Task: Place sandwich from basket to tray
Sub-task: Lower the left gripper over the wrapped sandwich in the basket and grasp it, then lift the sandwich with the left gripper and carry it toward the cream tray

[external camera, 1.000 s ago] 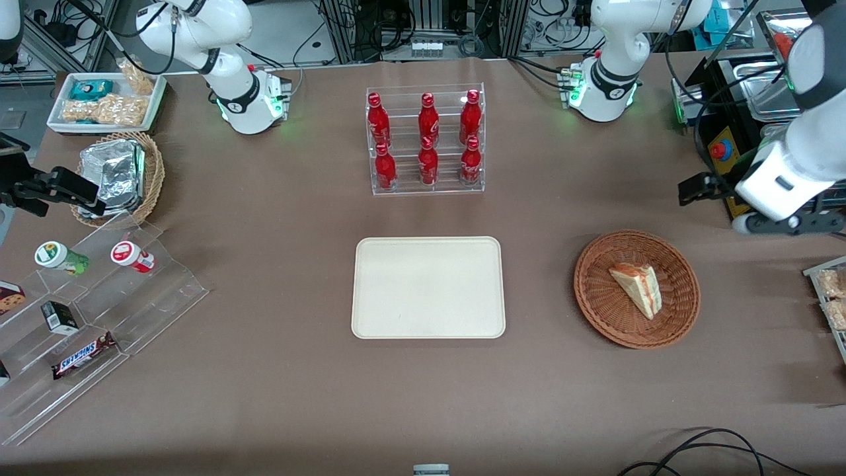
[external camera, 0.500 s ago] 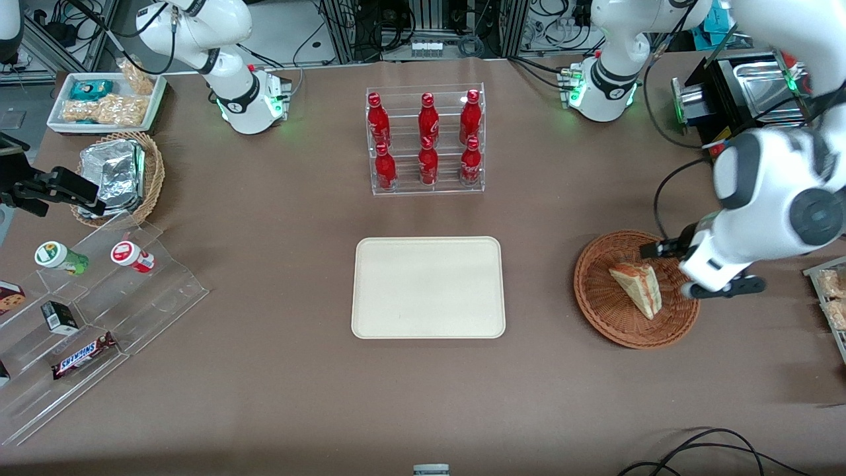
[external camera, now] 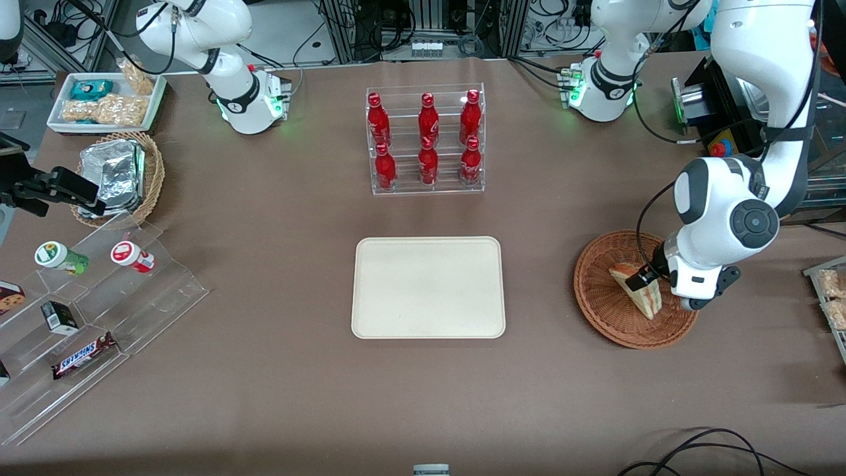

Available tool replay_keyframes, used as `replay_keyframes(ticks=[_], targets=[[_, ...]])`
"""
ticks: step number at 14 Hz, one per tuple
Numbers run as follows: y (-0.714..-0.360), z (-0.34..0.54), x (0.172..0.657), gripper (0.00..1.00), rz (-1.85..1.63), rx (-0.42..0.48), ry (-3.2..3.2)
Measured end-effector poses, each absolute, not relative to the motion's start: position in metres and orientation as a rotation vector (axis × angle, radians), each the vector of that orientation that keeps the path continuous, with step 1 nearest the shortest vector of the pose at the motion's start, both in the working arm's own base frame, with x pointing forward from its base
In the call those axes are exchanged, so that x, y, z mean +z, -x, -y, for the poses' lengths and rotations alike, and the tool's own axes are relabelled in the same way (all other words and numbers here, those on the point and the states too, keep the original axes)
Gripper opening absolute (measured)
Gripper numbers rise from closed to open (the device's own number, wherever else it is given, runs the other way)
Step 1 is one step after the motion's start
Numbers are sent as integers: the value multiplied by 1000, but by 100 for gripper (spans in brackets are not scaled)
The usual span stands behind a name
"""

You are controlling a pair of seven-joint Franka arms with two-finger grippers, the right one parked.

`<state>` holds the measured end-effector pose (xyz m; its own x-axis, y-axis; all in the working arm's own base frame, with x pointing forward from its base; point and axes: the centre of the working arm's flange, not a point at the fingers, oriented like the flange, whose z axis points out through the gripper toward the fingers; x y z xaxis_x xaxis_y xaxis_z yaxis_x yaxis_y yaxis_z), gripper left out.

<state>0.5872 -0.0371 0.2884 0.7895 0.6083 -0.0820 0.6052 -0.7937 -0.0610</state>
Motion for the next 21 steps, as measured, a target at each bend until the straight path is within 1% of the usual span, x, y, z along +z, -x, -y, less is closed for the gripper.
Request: replay_keyframes(ticks=[1,2,3,4,6,7,8,9,11,12,13,14,15,18,19,21], targets=[[-587,37,281,100,1014,162,2932],[-587,36,271,93,1025,176,2922],[-587,34,262,93,1034,191,2914],[-587,33,256,87,1039,200,2908],[-591,31,257,67,1047,193,2907],[-594,30,261,54,1049,191,2907],[-596,30,267,44,1048,208,2901],[-599,30,278,35,1043,249,2888],[-607,31,320,27,1030,360,2848],[-611,32,347,26,1022,404,2831],[-614,34,373,25,1018,428,2820],[-615,40,390,22,1013,432,2818],[-615,52,397,16,989,432,2823],[-606,133,373,14,808,458,2843],[-602,169,363,14,738,440,2860],[-592,237,347,14,600,365,2917]])
